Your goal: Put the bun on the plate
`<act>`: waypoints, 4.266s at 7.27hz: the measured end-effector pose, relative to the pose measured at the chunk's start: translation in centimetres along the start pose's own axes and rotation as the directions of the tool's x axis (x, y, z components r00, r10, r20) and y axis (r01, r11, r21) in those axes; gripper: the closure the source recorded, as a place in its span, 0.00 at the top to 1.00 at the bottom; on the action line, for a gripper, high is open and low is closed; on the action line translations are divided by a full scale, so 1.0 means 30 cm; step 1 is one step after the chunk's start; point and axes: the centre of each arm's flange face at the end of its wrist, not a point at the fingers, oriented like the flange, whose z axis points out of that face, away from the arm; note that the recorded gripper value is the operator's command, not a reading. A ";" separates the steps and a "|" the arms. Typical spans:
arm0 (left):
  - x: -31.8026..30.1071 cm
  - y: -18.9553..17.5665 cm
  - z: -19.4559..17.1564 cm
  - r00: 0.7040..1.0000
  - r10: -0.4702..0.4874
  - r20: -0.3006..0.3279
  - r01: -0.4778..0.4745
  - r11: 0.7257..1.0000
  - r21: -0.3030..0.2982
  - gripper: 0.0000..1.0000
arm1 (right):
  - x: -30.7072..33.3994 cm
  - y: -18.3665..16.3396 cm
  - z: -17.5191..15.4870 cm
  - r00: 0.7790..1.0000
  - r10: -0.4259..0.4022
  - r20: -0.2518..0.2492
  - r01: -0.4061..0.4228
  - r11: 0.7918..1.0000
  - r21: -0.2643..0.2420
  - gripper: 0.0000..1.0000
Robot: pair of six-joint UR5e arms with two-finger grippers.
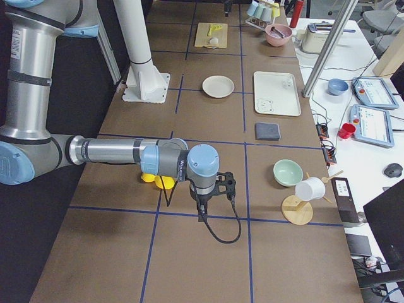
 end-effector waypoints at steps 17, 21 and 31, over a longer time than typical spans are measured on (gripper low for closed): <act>0.843 -0.042 0.281 0.989 -0.146 0.036 0.145 0.989 0.030 0.34 | -0.010 0.000 -0.011 1.000 -0.007 -0.001 0.007 1.000 0.007 1.00; 1.682 -0.188 0.374 0.952 -0.304 0.037 0.304 0.953 0.015 0.34 | -0.008 0.001 -0.007 1.000 -0.003 -0.001 0.003 1.000 0.003 1.00; 1.765 -0.285 0.285 0.973 -0.219 0.068 0.217 0.976 0.028 0.99 | -0.005 0.001 -0.004 1.000 -0.003 -0.002 0.003 1.000 0.002 1.00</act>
